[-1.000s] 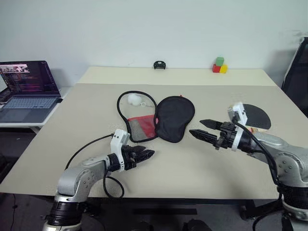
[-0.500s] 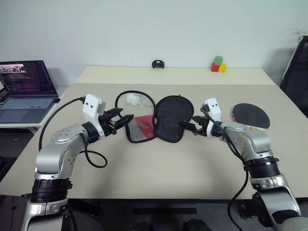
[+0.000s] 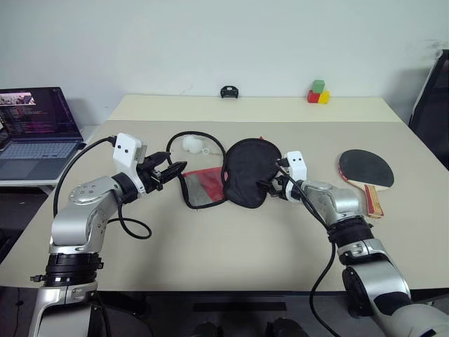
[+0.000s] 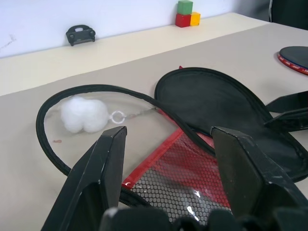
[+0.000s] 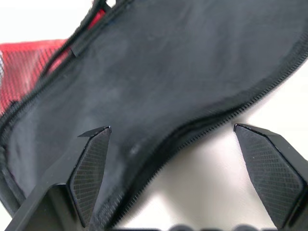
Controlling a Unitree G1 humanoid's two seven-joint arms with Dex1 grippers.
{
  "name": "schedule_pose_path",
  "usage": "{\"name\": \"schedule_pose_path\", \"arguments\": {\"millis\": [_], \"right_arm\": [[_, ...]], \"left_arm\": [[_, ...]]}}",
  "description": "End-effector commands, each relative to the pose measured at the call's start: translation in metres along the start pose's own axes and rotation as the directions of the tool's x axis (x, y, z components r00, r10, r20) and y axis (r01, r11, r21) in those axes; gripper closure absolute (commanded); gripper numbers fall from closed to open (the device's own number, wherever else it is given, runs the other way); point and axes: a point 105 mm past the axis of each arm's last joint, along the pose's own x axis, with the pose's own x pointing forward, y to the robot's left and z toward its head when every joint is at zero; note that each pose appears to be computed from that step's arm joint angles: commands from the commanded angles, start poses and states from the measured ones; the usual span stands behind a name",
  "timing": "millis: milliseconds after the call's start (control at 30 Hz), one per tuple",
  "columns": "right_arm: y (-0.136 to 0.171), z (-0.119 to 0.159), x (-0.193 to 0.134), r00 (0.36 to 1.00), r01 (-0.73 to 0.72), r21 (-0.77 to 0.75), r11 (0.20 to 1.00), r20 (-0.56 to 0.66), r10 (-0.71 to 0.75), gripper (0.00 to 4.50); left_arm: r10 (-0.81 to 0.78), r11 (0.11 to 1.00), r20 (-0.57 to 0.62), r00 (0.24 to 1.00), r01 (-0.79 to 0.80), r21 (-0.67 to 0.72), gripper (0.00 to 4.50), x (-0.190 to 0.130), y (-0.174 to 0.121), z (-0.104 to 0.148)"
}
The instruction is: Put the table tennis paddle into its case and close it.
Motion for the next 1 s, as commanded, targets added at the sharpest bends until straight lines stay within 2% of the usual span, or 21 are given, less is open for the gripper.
{"name": "schedule_pose_path", "arguments": {"millis": [33,233,300,400,700,1000], "right_arm": [[0.015,0.02,0.005,0.998,-0.035,-0.019,0.999,0.056,0.036,0.0],[0.015,0.011,0.015,0.999,0.01,-0.082,0.997,0.041,-0.006,0.0],[0.014,0.011,0.016,0.999,0.022,-0.075,0.997,0.05,-0.019,0.4],[0.013,0.012,0.016,0.997,0.039,-0.057,0.998,0.061,-0.035,1.24],[0.0,0.009,0.001,0.99,0.11,0.093,0.99,0.082,-0.117,4.48],[-0.01,0.0,-0.037,0.972,0.198,0.198,0.96,0.085,-0.218,4.48]], "left_arm": [[0.008,0.999,0.054,0.999,-0.011,0.042,1.48,0.0,0.003,0.017],[0.008,0.999,0.055,0.998,-0.011,0.048,1.48,0.0,0.002,0.016],[0.009,0.999,0.054,0.999,-0.011,0.049,1.44,-0.001,0.002,0.016],[0.009,0.999,0.05,0.999,-0.011,0.05,1.44,-0.001,0.002,0.015],[-0.053,0.996,0.036,0.998,0.05,0.067,1.44,0.008,-0.01,0.013],[-0.199,0.978,0.02,0.98,0.196,0.076,1.44,0.027,-0.042,0.012]]}}
